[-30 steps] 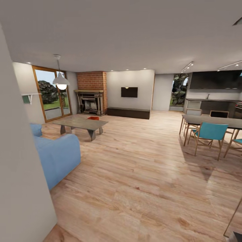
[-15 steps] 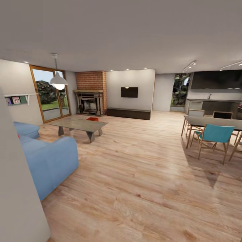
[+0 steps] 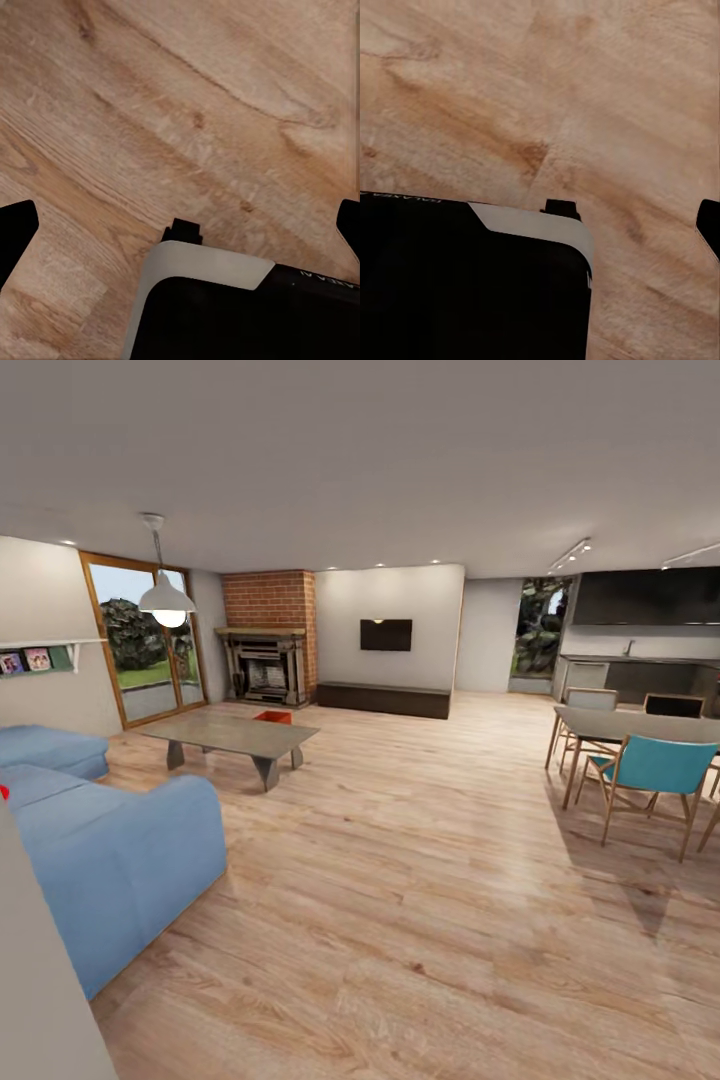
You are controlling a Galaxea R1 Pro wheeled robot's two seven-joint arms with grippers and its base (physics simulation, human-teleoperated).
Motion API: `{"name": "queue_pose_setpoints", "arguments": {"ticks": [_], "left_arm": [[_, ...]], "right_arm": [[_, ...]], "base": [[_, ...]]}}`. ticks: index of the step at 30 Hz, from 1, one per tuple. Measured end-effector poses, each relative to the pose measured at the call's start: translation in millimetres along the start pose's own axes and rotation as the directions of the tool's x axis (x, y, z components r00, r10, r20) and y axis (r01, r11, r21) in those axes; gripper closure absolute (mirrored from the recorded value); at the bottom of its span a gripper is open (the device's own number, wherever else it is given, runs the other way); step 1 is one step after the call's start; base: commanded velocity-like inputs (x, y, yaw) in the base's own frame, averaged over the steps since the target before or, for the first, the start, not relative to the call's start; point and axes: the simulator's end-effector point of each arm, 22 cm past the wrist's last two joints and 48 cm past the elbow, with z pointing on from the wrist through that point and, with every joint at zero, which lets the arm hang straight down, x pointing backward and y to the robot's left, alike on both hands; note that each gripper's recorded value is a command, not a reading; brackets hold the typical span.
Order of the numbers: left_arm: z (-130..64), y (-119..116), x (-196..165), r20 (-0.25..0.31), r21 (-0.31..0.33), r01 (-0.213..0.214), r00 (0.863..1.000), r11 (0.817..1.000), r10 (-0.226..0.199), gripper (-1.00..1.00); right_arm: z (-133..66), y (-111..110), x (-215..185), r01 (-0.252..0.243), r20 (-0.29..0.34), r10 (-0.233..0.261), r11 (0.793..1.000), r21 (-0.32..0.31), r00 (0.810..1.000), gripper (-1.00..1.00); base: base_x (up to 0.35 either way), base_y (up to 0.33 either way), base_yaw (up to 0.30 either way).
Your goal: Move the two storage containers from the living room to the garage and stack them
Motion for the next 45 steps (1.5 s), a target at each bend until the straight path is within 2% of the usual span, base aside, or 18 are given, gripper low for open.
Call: {"name": "queue_pose_setpoints", "arguments": {"ticks": [11,45], "left_arm": [[0.0,0.0,0.0,0.0,0.0,0.0,1.0,1.0,0.0,-1.0],[0.0,1.0,0.1,0.0,-0.005,0.0,1.0,1.0,0.0,-1.0]], "right_arm": [[0.0,1.7,-0.4,-0.003,0.001,0.003,1.0,-0.002,1.0,-1.0],[0.0,0.1,0.0,0.003,0.0,-0.003,1.0,-0.001,1.0,-1.0]], "base": [[0.322,0.0,-0.17],[0.322,0.0,-0.002]]}}
